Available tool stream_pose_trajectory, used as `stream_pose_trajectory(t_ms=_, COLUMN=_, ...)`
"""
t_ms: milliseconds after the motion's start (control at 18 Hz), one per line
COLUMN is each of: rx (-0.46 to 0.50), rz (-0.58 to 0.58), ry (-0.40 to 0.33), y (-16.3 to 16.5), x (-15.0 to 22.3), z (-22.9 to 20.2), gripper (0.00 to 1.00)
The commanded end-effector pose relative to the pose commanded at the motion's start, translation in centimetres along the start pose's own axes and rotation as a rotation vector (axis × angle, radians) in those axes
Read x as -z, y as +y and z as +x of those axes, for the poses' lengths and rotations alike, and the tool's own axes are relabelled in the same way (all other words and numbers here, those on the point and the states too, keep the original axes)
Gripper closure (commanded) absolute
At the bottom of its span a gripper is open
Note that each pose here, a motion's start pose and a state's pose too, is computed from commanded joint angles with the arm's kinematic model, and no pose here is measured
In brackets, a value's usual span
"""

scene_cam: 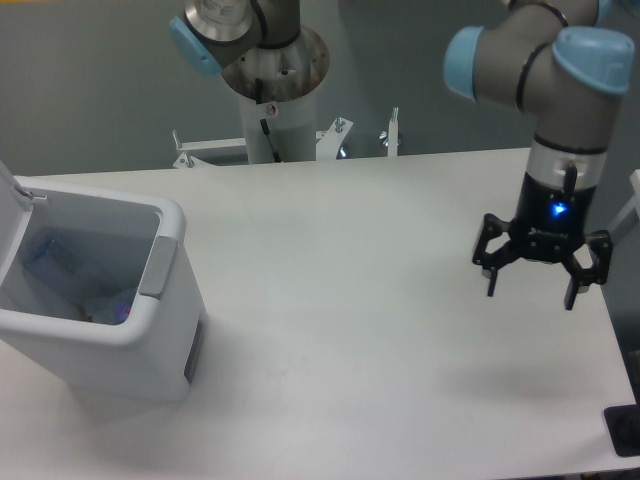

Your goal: Place the trash in the trash can

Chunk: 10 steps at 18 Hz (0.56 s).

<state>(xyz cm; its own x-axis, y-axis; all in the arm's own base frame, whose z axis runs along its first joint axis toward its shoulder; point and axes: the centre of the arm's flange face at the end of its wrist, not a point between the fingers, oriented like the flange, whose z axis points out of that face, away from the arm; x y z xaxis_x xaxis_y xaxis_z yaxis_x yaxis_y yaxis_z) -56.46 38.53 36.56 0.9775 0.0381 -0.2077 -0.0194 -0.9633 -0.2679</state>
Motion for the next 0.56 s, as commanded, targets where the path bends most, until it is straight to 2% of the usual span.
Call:
stream_pose_trajectory(t_ms=278, rx=-0.162, rz=-0.016, ry=0.01, y=0.1, x=-0.5, z=0.7, gripper=0.0)
stream_pose_trajectory(t_ms=556, rx=-0.185, rz=-0.044, ry=0.012, y=0.2, x=-1.1, z=1.2, gripper=0.0)
